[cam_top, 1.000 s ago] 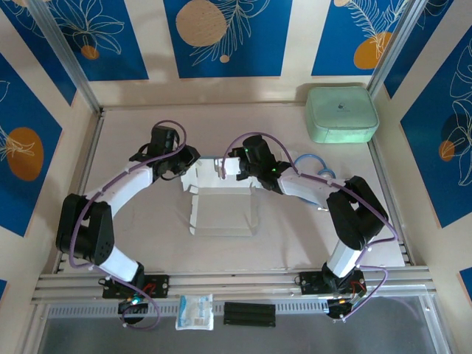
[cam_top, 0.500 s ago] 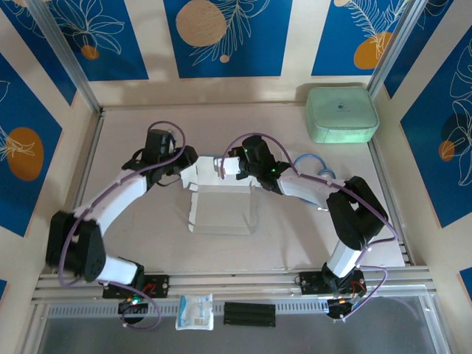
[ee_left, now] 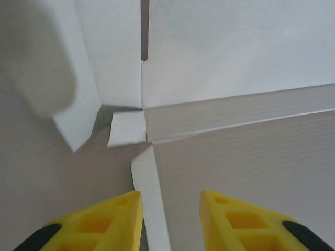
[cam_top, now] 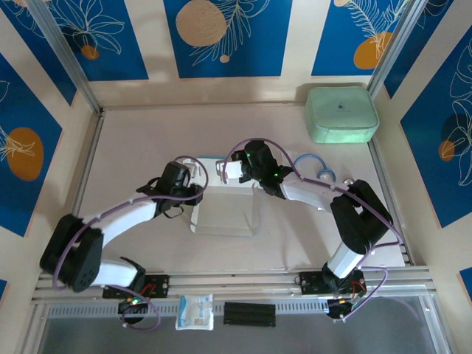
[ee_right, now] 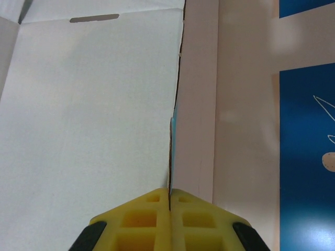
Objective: Fold the paper box
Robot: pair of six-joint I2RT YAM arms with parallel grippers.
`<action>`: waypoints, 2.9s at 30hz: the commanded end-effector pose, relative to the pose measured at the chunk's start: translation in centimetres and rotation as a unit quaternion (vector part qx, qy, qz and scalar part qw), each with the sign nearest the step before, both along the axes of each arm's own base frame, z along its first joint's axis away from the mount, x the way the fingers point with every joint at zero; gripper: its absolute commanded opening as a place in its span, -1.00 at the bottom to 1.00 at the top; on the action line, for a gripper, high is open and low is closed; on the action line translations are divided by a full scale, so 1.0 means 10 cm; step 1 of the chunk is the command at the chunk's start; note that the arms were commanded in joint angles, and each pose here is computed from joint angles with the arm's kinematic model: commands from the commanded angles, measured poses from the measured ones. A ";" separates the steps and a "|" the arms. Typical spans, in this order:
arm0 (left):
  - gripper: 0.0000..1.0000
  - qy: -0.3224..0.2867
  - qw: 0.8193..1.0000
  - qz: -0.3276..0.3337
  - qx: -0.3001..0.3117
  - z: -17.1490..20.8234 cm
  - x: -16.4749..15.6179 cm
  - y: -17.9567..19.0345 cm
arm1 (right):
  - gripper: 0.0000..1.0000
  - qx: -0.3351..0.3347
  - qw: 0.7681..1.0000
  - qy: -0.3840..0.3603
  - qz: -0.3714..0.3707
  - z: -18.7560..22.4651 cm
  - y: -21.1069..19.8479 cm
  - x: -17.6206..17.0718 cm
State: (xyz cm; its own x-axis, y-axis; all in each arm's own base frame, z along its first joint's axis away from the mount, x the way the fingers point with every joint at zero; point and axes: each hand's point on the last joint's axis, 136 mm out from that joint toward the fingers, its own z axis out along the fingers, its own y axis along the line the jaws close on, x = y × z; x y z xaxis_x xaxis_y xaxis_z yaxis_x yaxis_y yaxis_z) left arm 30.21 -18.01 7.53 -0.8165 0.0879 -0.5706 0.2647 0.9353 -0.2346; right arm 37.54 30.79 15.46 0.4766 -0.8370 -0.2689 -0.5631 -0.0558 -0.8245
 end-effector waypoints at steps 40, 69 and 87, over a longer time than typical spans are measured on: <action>-0.54 0.064 0.985 -0.041 -0.158 0.03 0.39 -0.75 | -0.99 0.017 1.000 -0.007 -0.017 0.09 -0.06 0.00; 0.35 0.044 0.994 -0.088 0.036 1.30 0.17 0.55 | -0.98 0.017 1.000 -0.009 -0.016 0.11 -0.14 -0.02; 0.07 0.117 0.979 -0.164 0.026 0.76 0.88 0.25 | -0.98 0.011 1.000 -0.013 -0.011 0.15 -0.09 -0.07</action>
